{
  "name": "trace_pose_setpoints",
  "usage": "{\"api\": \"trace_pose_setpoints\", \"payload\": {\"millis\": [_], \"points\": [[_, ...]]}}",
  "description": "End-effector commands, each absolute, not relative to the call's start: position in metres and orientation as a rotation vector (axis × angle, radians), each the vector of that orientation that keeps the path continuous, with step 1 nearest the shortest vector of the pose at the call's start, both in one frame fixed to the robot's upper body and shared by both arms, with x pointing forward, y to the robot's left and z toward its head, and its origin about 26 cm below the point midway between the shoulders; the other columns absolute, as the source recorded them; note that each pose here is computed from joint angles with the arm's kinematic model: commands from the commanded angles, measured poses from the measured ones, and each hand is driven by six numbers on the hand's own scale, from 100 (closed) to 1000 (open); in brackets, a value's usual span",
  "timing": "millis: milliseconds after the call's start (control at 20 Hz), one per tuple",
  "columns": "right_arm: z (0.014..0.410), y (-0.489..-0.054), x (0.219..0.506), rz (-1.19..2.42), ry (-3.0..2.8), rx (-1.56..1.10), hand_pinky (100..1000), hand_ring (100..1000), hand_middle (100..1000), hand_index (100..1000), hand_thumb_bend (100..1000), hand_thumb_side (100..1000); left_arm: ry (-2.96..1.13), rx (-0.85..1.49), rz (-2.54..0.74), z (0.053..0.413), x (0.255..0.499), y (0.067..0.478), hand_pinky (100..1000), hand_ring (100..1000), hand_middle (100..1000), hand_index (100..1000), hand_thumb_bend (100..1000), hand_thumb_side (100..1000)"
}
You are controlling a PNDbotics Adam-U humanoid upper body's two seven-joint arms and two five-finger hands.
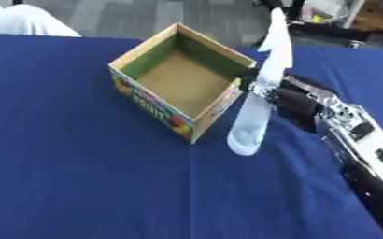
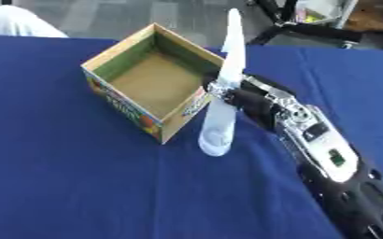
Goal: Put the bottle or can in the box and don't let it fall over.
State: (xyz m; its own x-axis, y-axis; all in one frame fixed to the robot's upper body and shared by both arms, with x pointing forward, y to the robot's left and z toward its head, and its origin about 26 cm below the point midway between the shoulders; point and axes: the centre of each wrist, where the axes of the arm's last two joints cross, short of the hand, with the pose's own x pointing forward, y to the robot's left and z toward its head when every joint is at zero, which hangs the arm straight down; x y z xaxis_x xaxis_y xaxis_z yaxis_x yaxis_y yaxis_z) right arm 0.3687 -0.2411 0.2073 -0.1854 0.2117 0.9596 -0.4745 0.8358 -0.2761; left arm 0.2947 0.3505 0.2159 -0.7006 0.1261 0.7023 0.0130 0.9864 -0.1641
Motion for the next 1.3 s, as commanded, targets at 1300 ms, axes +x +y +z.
{"api": "trace_pose_setpoints", "payload": {"millis": [1300], "points": [[0.192,-0.241,0.377,0.477,-1.636,0.095,1000,877,908,635,100,322,-2.384,-0.101,0.156,0.227,0.292,0.351,934,1000,1000,802,381,623]]}}
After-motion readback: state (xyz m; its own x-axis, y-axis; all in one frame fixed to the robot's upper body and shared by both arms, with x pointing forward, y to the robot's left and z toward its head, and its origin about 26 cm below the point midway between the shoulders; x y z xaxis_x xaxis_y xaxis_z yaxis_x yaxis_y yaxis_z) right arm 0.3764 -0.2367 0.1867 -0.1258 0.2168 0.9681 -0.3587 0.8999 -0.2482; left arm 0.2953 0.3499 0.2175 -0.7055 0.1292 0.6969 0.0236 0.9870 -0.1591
